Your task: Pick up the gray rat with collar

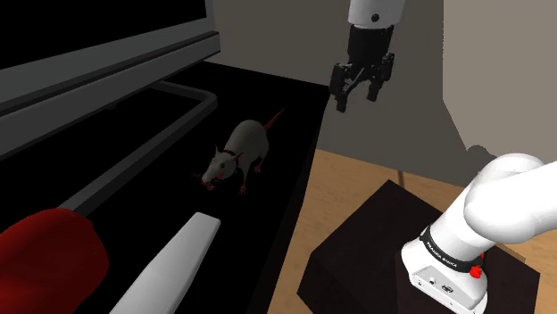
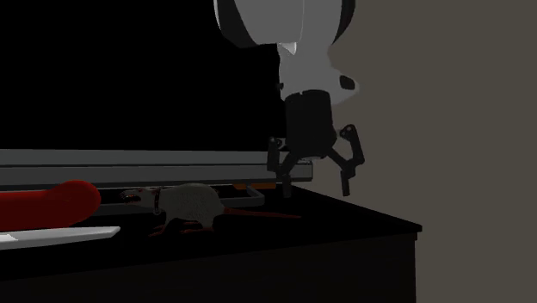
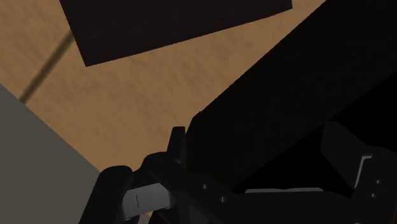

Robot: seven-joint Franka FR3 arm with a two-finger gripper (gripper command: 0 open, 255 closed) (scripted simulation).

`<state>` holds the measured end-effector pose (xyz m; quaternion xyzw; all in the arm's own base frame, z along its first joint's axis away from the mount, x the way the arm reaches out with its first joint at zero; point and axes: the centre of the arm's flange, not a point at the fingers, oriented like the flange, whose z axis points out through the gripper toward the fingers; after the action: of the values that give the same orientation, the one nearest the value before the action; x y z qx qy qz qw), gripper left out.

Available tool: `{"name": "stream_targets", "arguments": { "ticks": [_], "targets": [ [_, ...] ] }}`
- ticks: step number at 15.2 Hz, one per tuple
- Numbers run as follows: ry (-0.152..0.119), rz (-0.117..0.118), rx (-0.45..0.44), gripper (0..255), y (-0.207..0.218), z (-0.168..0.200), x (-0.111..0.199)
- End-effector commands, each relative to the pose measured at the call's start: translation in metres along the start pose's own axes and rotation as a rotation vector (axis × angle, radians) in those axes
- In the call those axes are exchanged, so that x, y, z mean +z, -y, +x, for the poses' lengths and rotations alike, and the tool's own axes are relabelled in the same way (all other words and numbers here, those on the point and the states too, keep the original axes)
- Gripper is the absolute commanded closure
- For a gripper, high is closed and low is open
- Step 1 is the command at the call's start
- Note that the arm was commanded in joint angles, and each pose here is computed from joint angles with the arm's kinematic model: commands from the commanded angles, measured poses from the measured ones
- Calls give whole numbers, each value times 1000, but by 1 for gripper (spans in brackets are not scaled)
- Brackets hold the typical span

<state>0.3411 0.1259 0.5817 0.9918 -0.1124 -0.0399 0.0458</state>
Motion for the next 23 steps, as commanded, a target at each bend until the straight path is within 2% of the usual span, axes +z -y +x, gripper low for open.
{"name": "stream_targets", "arguments": {
  "ticks": [1, 8, 15, 23],
  "targets": [
    [16, -18, 68, 0, 33, 4, 0],
    [70, -82, 287, 0, 130, 37, -5],
    [124, -146, 507, 0, 218, 91, -2],
    [127, -150, 521, 0, 226, 98, 36]
  ]
}}
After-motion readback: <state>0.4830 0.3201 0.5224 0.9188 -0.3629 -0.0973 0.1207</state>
